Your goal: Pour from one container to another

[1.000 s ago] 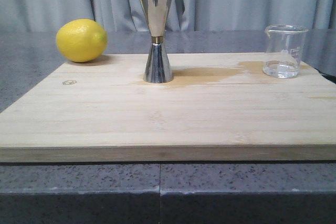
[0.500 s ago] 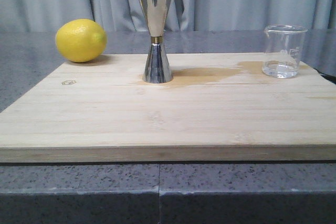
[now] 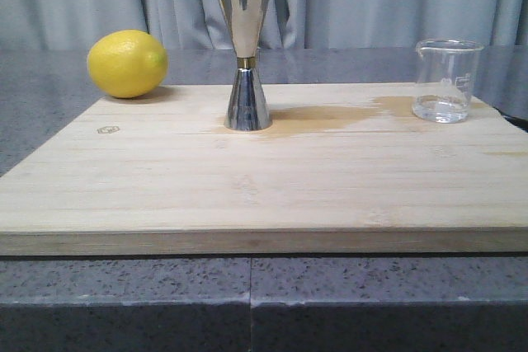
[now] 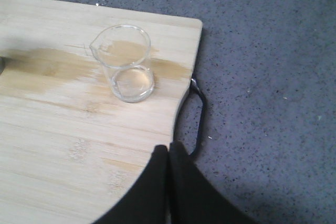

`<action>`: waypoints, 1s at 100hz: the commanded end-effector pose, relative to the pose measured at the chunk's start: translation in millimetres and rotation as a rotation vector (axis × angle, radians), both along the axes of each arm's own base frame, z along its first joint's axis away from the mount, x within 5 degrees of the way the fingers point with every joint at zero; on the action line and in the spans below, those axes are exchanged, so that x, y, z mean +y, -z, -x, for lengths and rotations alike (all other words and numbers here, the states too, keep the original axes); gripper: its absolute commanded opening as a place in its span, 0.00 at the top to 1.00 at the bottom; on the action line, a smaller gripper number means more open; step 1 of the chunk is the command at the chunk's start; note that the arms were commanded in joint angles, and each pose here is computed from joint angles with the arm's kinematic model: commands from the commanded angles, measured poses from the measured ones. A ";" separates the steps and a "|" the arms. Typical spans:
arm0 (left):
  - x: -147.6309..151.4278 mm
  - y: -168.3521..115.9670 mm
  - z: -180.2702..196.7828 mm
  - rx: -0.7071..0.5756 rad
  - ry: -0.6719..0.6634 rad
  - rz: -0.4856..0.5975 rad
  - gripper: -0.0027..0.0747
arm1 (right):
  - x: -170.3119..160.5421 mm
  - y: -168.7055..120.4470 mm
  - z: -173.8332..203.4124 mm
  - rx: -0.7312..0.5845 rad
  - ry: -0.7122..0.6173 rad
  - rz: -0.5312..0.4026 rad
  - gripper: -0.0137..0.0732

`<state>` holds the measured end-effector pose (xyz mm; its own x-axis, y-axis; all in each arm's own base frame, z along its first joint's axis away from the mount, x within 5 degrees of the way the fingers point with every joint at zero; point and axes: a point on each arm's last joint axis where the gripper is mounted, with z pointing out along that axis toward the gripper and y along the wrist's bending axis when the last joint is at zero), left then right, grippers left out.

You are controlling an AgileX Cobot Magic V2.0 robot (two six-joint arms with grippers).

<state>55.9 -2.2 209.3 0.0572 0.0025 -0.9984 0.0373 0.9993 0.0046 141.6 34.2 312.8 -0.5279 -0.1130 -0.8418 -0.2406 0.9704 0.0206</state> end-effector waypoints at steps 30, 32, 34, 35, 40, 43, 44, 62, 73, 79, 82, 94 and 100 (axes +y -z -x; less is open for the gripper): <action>0.9 0.9 1.1 -0.075 -0.009 0.011 0.99 | 0.3 -17.5 -2.4 -0.106 0.000 -0.017 0.91; 0.9 0.9 1.1 -0.075 -0.009 0.011 0.99 | 0.3 -17.5 -2.4 -0.106 0.000 -0.017 0.91; 0.9 0.9 1.1 -0.075 -0.009 0.011 0.99 | 0.3 -17.5 -2.4 -0.106 0.000 -0.017 0.91; 0.9 0.9 1.1 -0.075 -0.009 0.011 0.99 | 0.3 -17.5 -2.4 -0.106 0.000 -0.017 0.91; 0.9 0.9 1.1 -0.075 -0.009 0.011 0.99 | 0.3 -17.5 -2.4 -0.106 0.000 -0.017 0.91; 0.9 0.9 1.1 -0.075 -0.009 0.011 0.99 | 0.3 -17.5 -2.4 -0.106 0.000 -0.017 0.91; 0.9 0.9 1.1 -0.075 -0.009 0.011 0.99 | 0.3 -17.5 -2.4 -0.106 0.000 -0.017 0.91; 0.9 0.9 1.1 -0.075 -0.009 0.011 0.99 | 0.2 -17.9 -1.8 -0.109 0.000 -0.017 0.91; 0.9 0.9 1.1 -0.075 -0.009 0.011 0.99 | -3.5 -21.0 4.6 -0.138 0.016 -0.023 0.91; 0.9 0.9 1.1 -0.075 -0.009 0.011 0.99 | -7.6 -21.8 11.6 -0.162 0.037 -0.029 0.91; 0.9 0.9 1.1 -0.075 -0.009 0.011 0.99 | -10.4 -22.1 16.9 -0.181 0.053 -0.038 0.91; 0.9 0.9 1.1 -0.075 -0.009 0.011 0.99 | -21.7 -12.8 37.9 -0.274 0.132 -0.059 0.91; 0.9 0.9 1.1 -0.075 -0.009 0.011 0.99 | -27.3 -5.5 49.5 -0.352 0.181 -0.063 0.91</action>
